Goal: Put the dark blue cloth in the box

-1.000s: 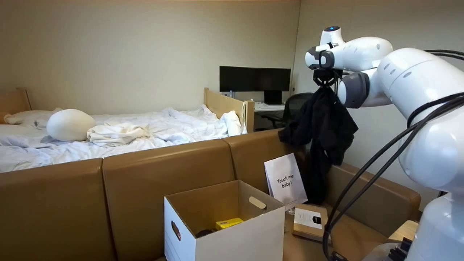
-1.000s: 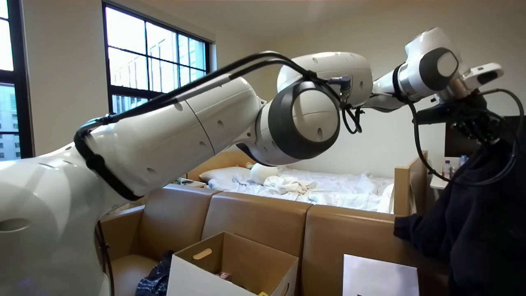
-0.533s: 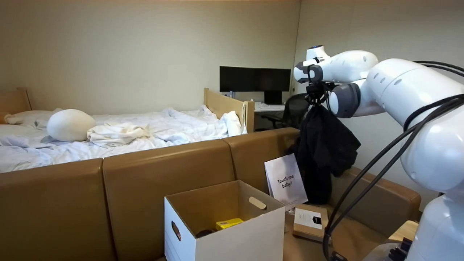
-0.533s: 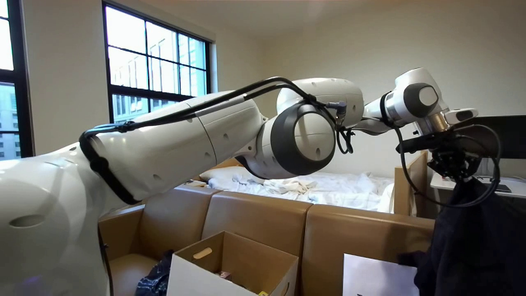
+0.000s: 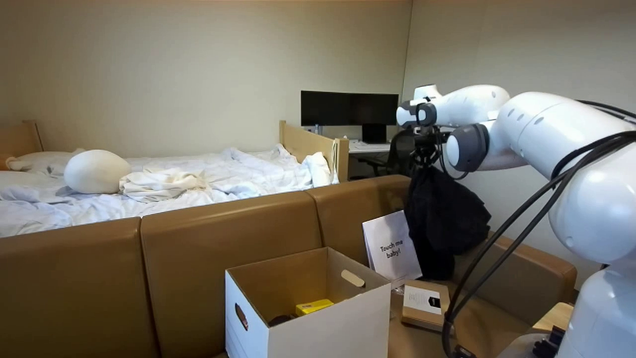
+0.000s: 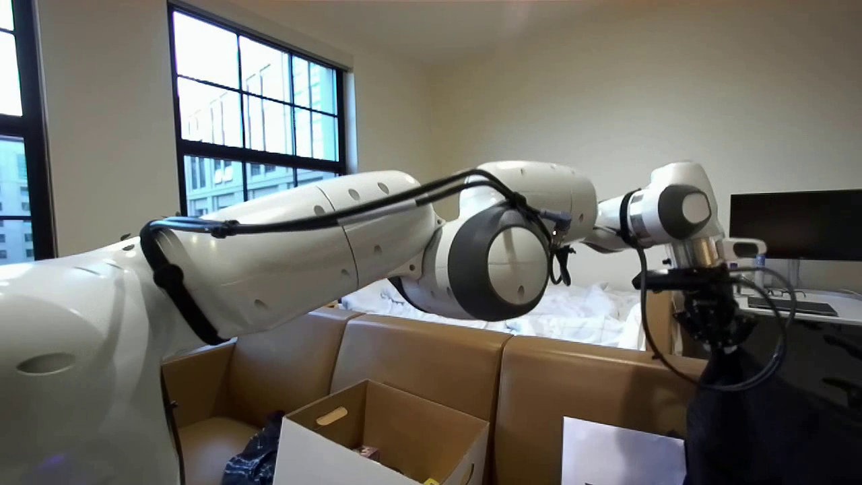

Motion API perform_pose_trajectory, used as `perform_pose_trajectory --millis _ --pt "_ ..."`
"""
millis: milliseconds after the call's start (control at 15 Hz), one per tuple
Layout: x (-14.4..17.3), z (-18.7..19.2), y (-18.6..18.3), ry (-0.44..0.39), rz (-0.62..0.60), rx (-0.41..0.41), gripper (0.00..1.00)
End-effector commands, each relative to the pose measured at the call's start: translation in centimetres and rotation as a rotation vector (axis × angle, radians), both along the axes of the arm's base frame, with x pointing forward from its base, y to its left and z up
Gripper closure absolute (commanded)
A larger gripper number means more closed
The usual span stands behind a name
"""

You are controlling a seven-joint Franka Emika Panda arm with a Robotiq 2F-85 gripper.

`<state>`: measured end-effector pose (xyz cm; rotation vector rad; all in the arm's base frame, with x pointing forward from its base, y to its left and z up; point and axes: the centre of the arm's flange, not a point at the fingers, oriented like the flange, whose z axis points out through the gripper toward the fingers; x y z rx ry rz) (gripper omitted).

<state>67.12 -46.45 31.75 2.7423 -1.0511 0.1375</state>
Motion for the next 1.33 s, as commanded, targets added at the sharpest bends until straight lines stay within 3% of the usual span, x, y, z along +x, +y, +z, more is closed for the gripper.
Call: perform_pose_trajectory --millis 0,200,400,600,667,800,867,1133,1267 --pt "3.2 -7.0 1.0 0.019 0.047 0.195 0.94" --pt "0.2 -12.3 1.0 0.044 0.010 0.362 0.95" --pt "-6.1 -15.3 -1.9 0.159 -0.062 0.422 0.95" --pt "-9.3 -16.4 -2.4 0.239 -0.028 0.514 0.95" --pt "-9.7 -16.4 -2.3 0.256 0.003 0.520 0.95" --pt "-8.9 -13.3 -2.2 0.184 0.075 0.429 0.94" --pt "-8.7 -16.7 -3.2 0.219 0.004 0.473 0.92" --pt "-7.3 -14.3 -2.6 0.193 0.044 0.440 0.95" --pt "-6.9 -20.6 -2.4 0.345 0.075 0.518 0.95"
